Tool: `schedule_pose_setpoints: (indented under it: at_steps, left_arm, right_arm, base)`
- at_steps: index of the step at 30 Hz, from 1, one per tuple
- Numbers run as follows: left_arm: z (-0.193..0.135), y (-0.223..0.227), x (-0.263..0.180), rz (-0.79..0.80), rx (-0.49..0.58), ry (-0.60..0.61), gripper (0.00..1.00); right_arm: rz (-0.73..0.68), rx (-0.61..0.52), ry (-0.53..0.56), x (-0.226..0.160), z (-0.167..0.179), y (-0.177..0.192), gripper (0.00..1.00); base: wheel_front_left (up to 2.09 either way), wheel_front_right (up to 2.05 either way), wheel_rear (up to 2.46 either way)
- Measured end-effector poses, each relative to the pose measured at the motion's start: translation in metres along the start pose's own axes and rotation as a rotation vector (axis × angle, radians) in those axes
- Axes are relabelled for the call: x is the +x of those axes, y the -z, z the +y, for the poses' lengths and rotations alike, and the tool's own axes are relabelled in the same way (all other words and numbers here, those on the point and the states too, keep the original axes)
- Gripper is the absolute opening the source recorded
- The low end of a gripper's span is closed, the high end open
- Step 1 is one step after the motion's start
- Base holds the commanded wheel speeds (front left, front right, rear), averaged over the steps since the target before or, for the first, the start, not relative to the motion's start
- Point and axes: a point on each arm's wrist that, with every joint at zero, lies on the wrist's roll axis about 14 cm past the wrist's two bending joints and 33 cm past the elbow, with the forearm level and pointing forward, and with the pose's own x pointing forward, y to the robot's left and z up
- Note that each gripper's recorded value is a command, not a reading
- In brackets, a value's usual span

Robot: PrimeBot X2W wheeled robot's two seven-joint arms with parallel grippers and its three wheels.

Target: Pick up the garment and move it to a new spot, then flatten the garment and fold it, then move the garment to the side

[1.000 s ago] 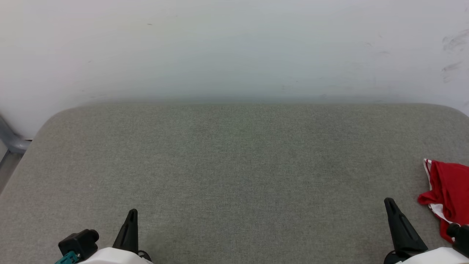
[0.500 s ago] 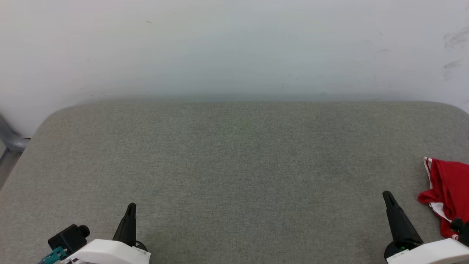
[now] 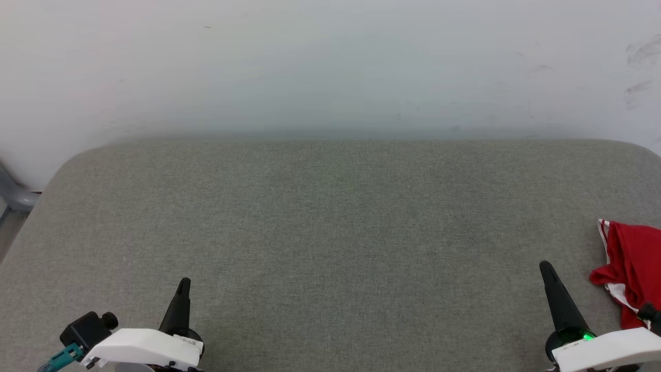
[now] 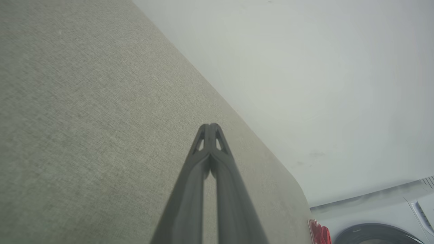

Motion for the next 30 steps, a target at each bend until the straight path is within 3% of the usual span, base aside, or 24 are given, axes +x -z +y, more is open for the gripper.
schedule_pose_setpoints:
  at_steps: [30]
  left_arm:
    - [-0.007,-0.002,0.013,0.013,-0.329,0.024,0.00]
  right_arm:
    - [-0.013,0.322,0.025,0.016,-0.011,0.001,0.00]
  base:
    - [0.00,0.00,0.00]
